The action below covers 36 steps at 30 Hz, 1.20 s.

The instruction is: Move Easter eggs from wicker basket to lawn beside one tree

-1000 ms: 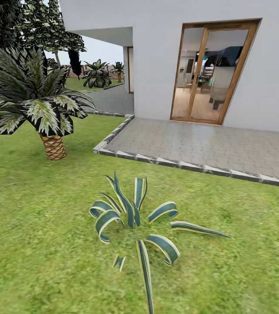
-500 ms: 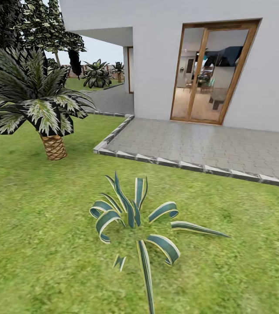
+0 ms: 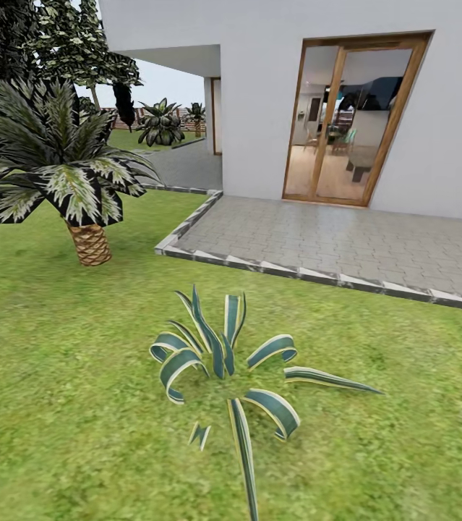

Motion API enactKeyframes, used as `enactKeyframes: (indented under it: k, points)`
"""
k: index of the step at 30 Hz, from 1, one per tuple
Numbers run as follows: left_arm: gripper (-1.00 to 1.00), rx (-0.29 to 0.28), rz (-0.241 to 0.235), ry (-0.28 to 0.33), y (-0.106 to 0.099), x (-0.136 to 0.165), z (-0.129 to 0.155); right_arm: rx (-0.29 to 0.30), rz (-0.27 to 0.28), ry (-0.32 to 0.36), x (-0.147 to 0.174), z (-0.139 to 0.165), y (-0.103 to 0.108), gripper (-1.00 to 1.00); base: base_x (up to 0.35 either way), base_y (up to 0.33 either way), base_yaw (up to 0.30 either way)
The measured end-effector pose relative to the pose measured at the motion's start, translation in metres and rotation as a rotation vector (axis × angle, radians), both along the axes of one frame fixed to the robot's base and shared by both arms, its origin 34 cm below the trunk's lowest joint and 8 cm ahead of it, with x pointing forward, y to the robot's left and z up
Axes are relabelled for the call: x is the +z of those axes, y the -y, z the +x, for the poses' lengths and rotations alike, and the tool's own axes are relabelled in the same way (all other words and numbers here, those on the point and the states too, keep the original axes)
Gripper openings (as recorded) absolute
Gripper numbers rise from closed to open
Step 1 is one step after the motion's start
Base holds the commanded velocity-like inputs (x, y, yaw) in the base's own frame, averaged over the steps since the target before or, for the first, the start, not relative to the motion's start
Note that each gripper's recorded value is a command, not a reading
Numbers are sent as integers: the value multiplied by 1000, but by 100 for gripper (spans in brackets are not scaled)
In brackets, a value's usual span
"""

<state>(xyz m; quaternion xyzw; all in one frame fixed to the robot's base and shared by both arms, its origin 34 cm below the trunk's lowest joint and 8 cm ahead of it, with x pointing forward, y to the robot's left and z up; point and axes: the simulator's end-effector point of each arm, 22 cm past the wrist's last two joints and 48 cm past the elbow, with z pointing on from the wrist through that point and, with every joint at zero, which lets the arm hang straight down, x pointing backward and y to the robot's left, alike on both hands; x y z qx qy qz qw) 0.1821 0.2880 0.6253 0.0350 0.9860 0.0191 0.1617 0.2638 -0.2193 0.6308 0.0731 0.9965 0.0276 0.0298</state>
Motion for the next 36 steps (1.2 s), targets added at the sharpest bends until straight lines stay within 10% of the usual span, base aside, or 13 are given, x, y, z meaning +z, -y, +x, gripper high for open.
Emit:
enactKeyframes:
  k: [36]
  points:
    - [100,0,0,0,0,0,0,-1,-1,0,0,0,1,100,0,66,0]
